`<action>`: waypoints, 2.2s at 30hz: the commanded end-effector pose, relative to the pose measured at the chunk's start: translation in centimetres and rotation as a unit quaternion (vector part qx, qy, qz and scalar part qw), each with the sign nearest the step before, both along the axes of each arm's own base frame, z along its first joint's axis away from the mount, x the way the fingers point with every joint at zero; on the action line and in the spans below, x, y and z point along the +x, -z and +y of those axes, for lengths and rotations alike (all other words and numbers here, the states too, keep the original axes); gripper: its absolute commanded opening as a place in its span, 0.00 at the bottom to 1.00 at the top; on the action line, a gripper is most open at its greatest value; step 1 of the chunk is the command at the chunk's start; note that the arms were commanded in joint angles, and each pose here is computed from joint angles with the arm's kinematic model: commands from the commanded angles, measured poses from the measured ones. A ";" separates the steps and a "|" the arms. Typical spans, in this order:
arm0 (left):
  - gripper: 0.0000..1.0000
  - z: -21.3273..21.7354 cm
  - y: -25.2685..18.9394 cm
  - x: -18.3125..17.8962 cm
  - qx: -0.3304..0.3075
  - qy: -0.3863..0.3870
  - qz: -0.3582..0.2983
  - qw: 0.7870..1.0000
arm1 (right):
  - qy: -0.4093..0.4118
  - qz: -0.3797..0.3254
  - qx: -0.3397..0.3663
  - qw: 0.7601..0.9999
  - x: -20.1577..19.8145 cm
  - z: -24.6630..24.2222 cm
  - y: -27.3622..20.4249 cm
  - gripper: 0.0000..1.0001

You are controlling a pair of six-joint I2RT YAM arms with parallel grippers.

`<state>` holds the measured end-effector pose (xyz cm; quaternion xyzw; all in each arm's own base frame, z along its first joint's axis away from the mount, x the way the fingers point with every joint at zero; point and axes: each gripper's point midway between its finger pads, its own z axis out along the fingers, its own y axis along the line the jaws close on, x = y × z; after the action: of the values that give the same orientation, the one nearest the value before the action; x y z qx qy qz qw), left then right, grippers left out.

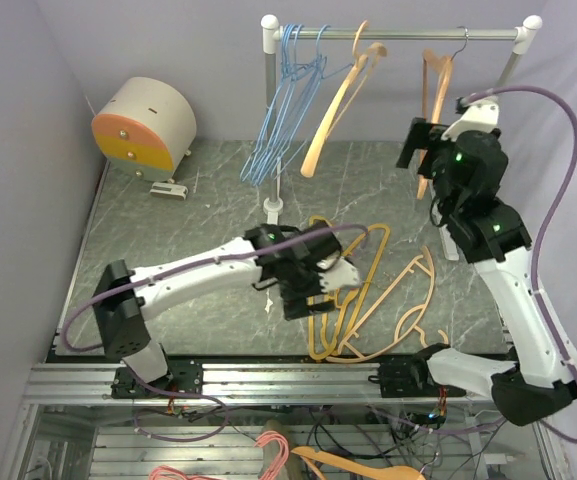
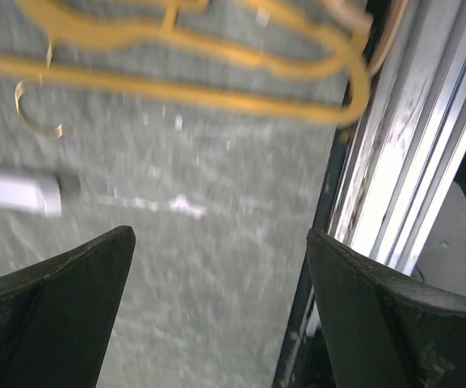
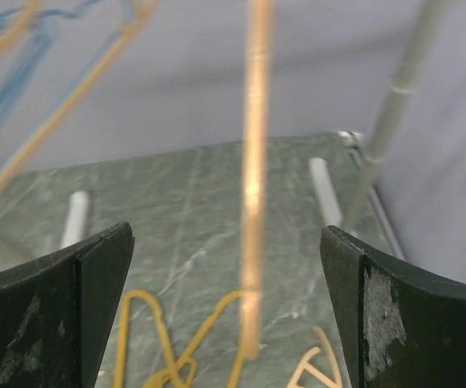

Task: Organize the hangers
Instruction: Pick up the hanger at the center of the board.

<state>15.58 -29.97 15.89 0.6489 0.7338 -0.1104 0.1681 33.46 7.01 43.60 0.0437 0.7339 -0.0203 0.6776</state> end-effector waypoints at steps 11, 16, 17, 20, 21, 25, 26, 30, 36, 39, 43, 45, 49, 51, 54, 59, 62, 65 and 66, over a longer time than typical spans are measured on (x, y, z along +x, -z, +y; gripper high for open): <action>0.99 -17.7 -0.9 1.3 -0.199 -0.002 -0.068 0.978 | 0.141 -0.073 0.122 0.980 -1.0 -12.2 -1.6 1.00; 0.99 -19.1 2.1 -0.7 -0.174 0.120 -0.097 0.973 | 0.157 -0.087 0.121 0.976 -3.2 -12.8 -2.8 1.00; 0.99 -19.5 2.5 -0.5 -0.174 0.123 -0.103 0.972 | 0.156 -0.089 0.121 0.976 -3.7 -12.8 -3.2 1.00; 0.99 -21.4 3.1 0.3 -0.196 0.103 -0.110 0.969 | 0.146 -0.087 0.116 0.979 -4.9 -12.5 -4.1 1.00; 1.00 -22.1 3.3 0.6 -0.198 0.093 -0.111 0.969 | 0.141 -0.087 0.116 0.979 -5.2 -12.3 -4.3 1.00; 1.00 -24.6 5.0 2.6 -0.190 0.045 -0.113 0.974 | 0.119 -0.090 0.117 0.982 -6.1 -11.6 -5.1 1.00; 1.00 -25.0 5.7 3.0 -0.190 0.034 -0.113 0.975 | 0.114 -0.091 0.117 0.982 -6.4 -11.4 -5.2 1.00; 1.00 -26.5 7.2 4.0 -0.200 0.023 -0.111 0.973 | 0.110 -0.092 0.112 0.983 -7.2 -11.4 -5.7 1.00; 0.97 -27.2 9.8 5.7 -0.186 0.001 -0.120 0.975 | 0.119 -0.088 0.097 0.984 -7.6 -11.8 -5.4 1.00; 0.94 -27.1 11.0 6.7 -0.175 -0.013 -0.122 0.977 | 0.120 -0.085 0.093 0.985 -7.5 -11.8 -4.9 1.00; 0.89 -26.5 12.5 7.1 -0.160 -0.019 -0.117 0.980 | 0.118 -0.078 0.089 0.986 -7.0 -11.8 -4.2 1.00; 0.86 -26.2 13.0 7.3 -0.154 -0.021 -0.121 0.980 | 0.117 -0.077 0.087 0.986 -6.8 -11.8 -4.0 1.00; 0.80 -26.1 14.0 7.7 -0.145 -0.032 -0.127 0.981 | 0.113 -0.078 0.084 0.987 -6.6 -11.7 -3.9 1.00; 0.75 -26.0 14.3 7.9 -0.141 -0.040 -0.128 0.981 | 0.108 -0.082 0.081 0.987 -6.7 -11.5 -4.1 1.00; 0.58 -25.9 14.5 7.9 -0.139 -0.047 -0.125 0.981 | 0.108 -0.083 0.078 0.988 -7.0 -11.6 -4.5 1.00; 0.08 -25.9 14.4 7.6 -0.137 -0.051 -0.113 0.983 | 0.110 -0.088 0.074 0.987 -7.6 -11.7 -4.8 1.00; 0.07 -25.8 14.1 7.4 -0.135 -0.052 -0.110 0.983 | 0.110 -0.092 0.072 0.987 -7.9 -11.7 -4.9 1.00; 0.07 -25.6 12.9 7.4 -0.140 -0.055 -0.108 0.983 | 0.114 -0.098 0.071 0.986 -8.6 -11.8 -5.2 1.00; 0.07 -25.6 12.4 7.4 -0.143 -0.056 -0.108 0.982 | 0.115 -0.102 0.070 0.986 -8.9 -11.9 -5.4 1.00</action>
<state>23.03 -55.96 2.59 0.5899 0.7149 -0.1314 0.3516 25.81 -4.47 47.64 0.1782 0.6689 -0.0325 0.7209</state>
